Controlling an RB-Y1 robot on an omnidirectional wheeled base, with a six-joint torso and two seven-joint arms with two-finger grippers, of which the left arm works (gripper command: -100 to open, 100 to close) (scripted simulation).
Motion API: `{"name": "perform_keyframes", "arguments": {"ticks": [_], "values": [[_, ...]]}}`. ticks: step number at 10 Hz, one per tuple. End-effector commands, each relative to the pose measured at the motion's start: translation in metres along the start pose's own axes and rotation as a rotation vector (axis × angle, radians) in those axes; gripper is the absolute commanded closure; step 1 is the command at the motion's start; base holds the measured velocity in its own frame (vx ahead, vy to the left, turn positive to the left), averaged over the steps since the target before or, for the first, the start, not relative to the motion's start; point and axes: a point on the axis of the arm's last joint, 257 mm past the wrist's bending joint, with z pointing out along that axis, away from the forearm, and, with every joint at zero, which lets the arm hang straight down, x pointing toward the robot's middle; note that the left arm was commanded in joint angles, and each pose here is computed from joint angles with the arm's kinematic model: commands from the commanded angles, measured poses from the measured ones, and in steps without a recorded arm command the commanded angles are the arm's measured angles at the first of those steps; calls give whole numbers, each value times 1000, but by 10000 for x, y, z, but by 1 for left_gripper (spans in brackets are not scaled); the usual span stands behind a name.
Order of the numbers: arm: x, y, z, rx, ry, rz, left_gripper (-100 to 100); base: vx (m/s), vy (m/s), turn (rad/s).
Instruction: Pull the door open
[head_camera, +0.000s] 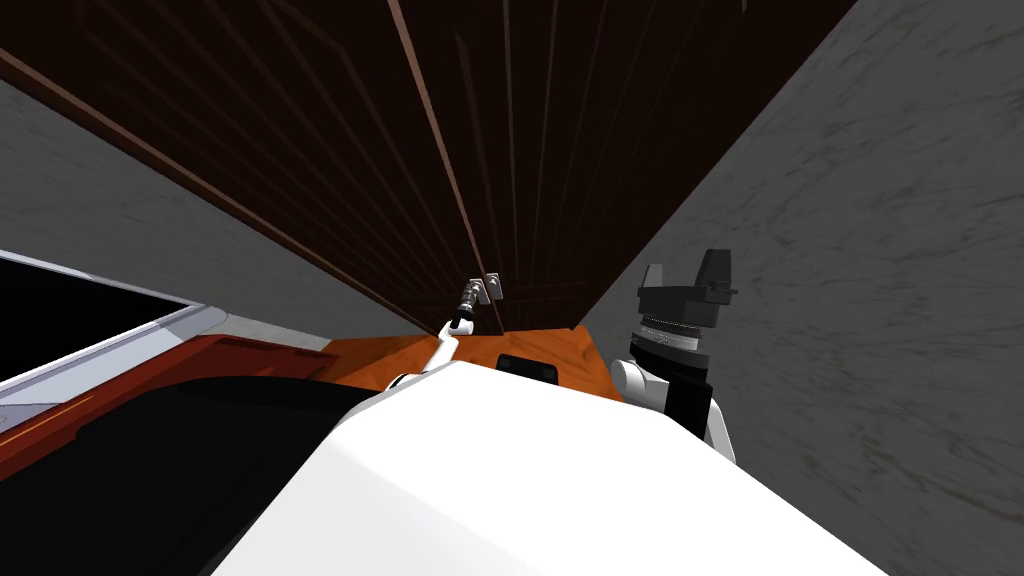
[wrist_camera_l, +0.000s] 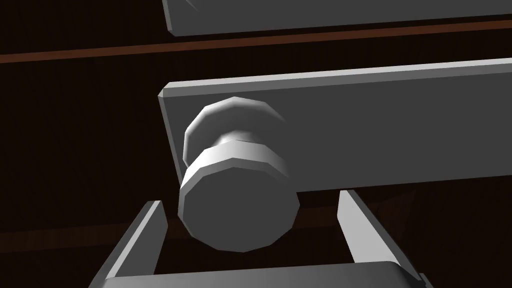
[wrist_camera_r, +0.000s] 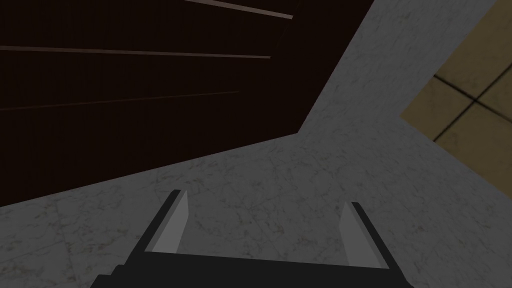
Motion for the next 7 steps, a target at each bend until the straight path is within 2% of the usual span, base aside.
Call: {"name": "perform_keyframes", "arguments": {"ticks": [1, 6, 7], "values": [[-21, 11, -12, -2, -3, 1, 100, -12, 6, 39], [-21, 11, -12, -2, -3, 1, 100, -19, 5, -4], [-152, 86, -72, -19, -17, 9, 100, -132, 42, 66]]}}
